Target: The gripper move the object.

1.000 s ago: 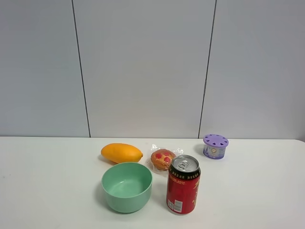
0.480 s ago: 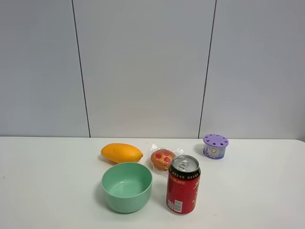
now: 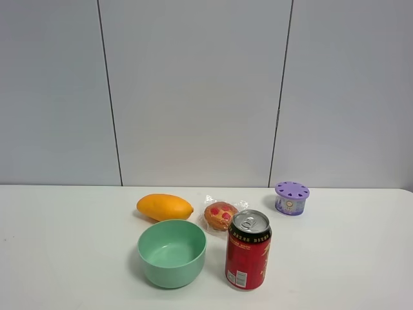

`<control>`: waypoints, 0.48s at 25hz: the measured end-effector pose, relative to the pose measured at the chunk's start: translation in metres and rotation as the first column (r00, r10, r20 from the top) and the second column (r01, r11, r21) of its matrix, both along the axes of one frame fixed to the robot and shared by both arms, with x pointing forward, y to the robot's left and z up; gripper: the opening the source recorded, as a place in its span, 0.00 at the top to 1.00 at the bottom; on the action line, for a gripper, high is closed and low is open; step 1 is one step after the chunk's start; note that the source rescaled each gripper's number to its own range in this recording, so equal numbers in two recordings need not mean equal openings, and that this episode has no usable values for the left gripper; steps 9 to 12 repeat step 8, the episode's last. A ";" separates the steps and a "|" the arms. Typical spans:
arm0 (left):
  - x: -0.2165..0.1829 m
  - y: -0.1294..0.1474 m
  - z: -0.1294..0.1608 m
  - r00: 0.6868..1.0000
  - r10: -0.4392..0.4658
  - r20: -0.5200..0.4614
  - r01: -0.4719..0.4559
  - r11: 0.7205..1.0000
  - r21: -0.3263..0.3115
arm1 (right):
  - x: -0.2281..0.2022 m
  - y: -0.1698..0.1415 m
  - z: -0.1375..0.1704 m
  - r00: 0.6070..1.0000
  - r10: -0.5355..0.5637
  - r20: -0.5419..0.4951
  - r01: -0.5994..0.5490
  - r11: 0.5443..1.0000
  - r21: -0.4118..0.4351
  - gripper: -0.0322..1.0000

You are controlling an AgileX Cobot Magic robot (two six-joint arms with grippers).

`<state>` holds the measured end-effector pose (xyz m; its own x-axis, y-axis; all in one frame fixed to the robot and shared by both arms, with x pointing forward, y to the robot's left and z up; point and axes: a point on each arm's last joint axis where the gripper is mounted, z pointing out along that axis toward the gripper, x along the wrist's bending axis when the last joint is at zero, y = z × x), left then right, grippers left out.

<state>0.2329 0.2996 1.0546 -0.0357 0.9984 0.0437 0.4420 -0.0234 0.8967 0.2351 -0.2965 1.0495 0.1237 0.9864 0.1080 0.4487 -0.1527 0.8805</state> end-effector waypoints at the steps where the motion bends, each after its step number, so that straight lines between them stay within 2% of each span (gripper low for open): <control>1: 0.000 0.000 0.000 1.000 0.000 0.000 0.000 1.000 0.000 | 0.000 0.000 0.000 1.000 0.000 0.000 0.000 1.000 0.000 0.44; 12: 0.000 0.000 0.000 1.000 0.000 0.000 0.000 1.000 0.000 | 0.000 0.000 0.000 1.000 0.000 0.000 0.000 1.000 0.000 0.44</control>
